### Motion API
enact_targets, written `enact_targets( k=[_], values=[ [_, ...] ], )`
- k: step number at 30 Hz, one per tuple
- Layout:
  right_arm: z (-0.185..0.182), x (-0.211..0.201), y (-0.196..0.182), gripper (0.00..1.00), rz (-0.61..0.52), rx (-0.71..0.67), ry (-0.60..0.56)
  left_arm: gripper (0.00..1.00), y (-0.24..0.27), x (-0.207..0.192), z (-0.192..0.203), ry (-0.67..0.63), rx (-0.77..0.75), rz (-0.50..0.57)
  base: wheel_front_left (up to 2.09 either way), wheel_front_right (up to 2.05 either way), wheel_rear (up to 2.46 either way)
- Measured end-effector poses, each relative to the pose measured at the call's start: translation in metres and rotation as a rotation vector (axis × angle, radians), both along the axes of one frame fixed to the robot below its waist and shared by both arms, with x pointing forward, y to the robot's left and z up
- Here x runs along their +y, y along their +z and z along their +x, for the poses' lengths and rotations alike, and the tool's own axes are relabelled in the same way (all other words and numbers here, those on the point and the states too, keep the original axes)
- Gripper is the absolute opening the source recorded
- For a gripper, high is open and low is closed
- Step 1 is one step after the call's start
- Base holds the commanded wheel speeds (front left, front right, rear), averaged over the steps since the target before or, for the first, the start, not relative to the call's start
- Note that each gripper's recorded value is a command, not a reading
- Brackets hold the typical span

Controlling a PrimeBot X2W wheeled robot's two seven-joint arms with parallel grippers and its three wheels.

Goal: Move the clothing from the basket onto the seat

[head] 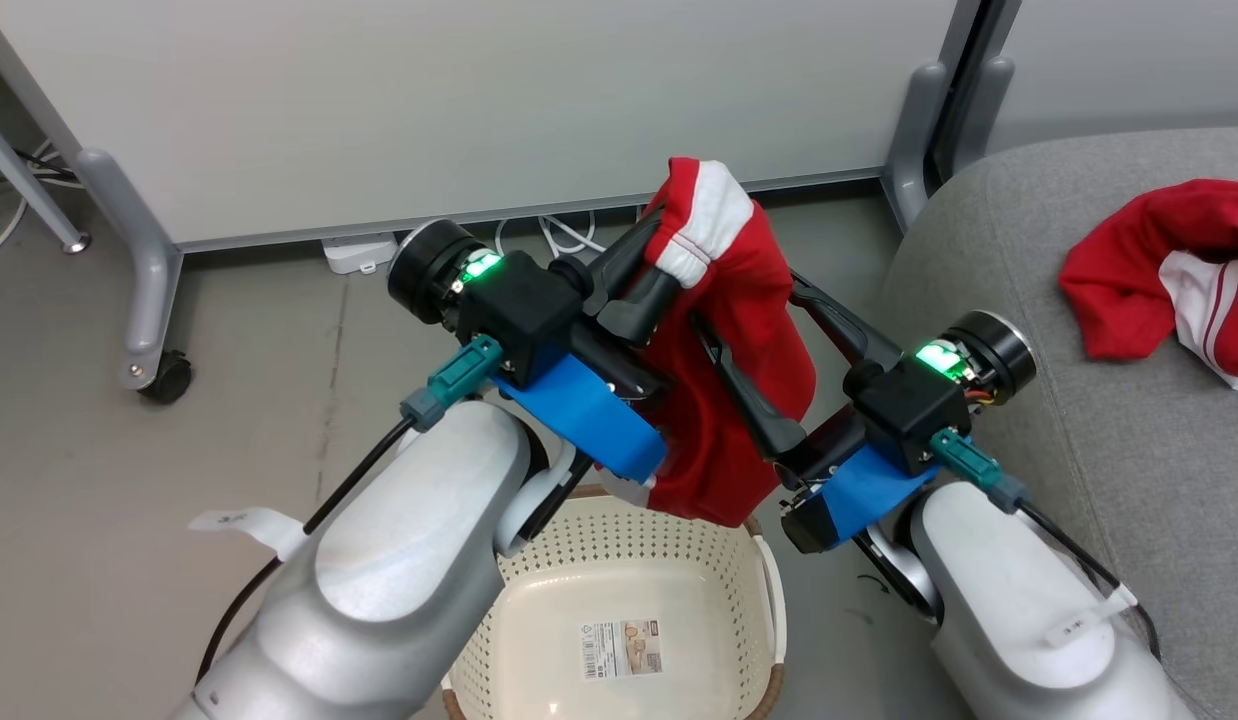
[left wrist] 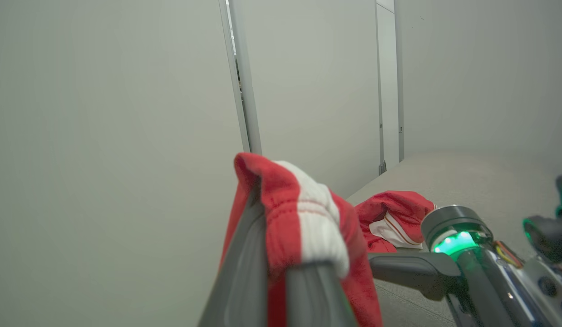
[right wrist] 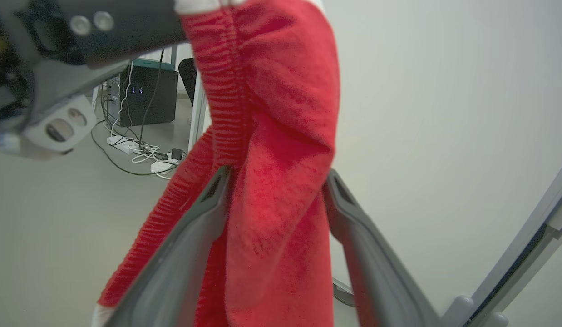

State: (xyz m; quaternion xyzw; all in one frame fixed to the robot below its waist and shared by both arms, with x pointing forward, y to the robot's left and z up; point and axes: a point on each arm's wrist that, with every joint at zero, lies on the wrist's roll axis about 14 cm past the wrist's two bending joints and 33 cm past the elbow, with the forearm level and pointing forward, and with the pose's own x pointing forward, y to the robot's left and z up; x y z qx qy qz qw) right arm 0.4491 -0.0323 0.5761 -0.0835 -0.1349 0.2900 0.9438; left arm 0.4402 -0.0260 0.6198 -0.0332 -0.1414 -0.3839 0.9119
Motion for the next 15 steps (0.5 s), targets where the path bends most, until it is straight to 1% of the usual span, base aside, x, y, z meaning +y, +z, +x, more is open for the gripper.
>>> enact_targets(
  k=[3, 4, 5, 9, 15],
  values=[
    [0.007, 0.002, -0.008, 1.0, -0.004, 0.035, -0.002, 0.0, 0.0, -0.004, -0.004, -0.015, -0.002, 0.001, 0.0, 0.0, 0.0],
    [0.009, 0.004, -0.012, 0.44, -0.006, 0.05, -0.001, 0.0, -0.001, -0.006, -0.005, -0.021, -0.002, 0.002, 0.0, 0.0, 0.0],
    [0.009, 0.005, -0.016, 0.0, -0.005, 0.066, 0.002, 0.0, 0.0, -0.008, -0.006, -0.026, -0.001, -0.001, 0.0, 0.0, 0.0],
    [0.01, 0.011, -0.012, 0.0, 0.03, 0.077, 0.011, 0.0, -0.001, -0.008, -0.007, -0.027, 0.0, 0.0, 0.0, 0.0, 0.0],
    [0.009, 0.01, -0.011, 0.0, 0.04, 0.077, 0.01, 0.0, -0.003, -0.006, -0.005, -0.024, 0.003, 0.007, 0.0, 0.0, 0.0]
  ],
)
